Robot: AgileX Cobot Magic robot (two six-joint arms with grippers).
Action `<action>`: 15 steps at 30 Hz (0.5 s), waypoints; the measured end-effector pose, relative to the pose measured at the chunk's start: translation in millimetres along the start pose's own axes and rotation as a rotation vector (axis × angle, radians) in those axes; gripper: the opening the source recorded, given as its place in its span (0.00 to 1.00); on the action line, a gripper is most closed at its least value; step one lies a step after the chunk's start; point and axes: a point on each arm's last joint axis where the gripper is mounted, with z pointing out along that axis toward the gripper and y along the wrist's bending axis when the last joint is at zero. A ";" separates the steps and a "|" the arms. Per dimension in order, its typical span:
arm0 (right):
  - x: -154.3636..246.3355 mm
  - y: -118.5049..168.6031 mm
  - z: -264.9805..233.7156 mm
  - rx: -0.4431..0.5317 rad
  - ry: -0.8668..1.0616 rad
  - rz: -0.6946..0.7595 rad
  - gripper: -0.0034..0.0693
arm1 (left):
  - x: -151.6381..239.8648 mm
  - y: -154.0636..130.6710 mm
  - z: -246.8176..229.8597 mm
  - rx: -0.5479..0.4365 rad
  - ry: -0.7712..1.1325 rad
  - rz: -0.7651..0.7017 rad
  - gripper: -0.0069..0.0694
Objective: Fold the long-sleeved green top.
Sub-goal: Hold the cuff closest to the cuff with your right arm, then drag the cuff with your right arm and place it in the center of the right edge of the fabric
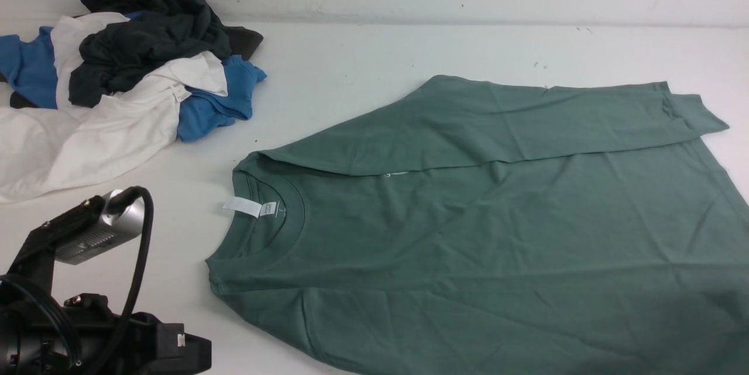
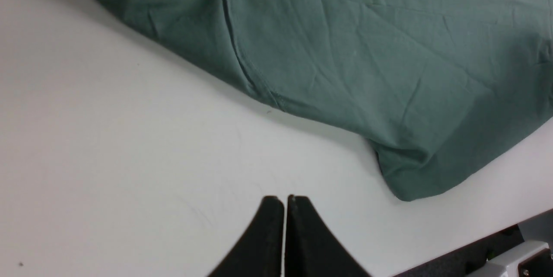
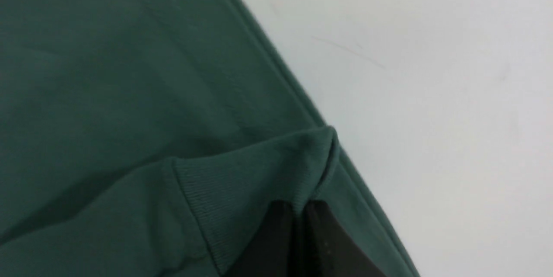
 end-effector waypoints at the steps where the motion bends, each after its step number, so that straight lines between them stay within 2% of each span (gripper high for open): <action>1: -8.2 9.9 -14.1 -0.006 -0.058 -0.044 0.06 | 0.0 0.0 0.0 0.000 0.000 0.000 0.08; 10: -62.8 59.8 -101.2 -0.064 -0.377 -0.181 0.06 | 0.7 -0.4 0.1 0.003 0.007 0.000 0.08; 15: -89.9 81.7 -125.0 -0.088 -0.479 -0.238 0.06 | 0.2 -0.5 0.1 0.005 0.002 -0.008 0.08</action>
